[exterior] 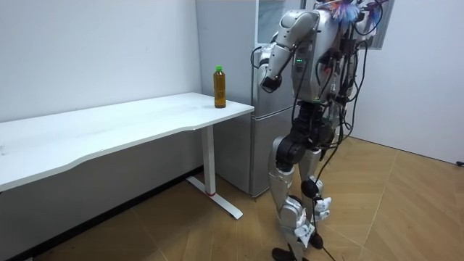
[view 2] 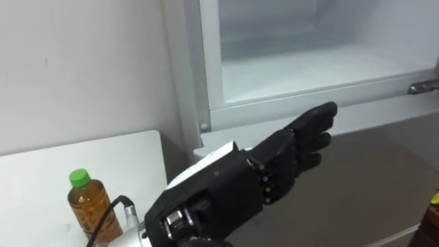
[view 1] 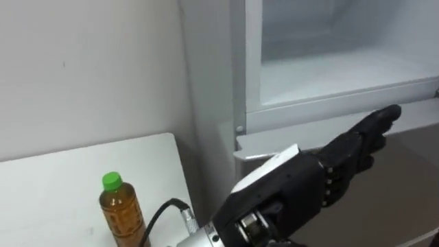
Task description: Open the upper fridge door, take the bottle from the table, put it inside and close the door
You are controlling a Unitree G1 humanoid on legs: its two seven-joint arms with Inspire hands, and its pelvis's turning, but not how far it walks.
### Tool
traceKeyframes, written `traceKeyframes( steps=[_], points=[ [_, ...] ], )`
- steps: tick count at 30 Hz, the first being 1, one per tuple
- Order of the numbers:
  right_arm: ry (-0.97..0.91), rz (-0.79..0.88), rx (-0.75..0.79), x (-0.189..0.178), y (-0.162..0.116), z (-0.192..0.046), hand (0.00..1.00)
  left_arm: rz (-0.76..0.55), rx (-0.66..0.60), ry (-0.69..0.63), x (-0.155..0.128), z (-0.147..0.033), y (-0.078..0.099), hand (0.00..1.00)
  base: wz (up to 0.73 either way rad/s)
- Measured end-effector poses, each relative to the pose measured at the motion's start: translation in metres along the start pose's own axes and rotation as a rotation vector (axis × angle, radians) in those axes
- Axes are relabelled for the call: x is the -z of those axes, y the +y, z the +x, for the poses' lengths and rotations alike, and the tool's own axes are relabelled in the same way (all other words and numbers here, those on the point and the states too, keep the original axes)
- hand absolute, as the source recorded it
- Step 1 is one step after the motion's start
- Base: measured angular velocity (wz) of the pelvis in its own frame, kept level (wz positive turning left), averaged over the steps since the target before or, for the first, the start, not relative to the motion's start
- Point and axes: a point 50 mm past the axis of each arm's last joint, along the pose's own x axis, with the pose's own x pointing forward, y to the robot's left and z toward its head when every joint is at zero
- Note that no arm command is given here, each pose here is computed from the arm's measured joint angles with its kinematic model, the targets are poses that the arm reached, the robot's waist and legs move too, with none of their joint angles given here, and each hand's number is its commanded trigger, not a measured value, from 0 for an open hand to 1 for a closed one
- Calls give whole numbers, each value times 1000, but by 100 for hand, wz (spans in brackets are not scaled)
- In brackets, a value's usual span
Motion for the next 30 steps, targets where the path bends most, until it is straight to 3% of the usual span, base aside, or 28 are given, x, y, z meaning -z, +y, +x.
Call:
traceKeyframes(
  steps=[13,22,30],
  points=[
    [16,-53,50,6,0,0,0,167,-365,-89,-29,-35,47,0,14],
    [-2,-45,65,18,-4,-4,0,281,-739,-87,-42,-83,75,0,12],
    [1,-52,66,19,-5,-5,0,376,-915,-129,-55,-101,82,0,6]
  ],
)
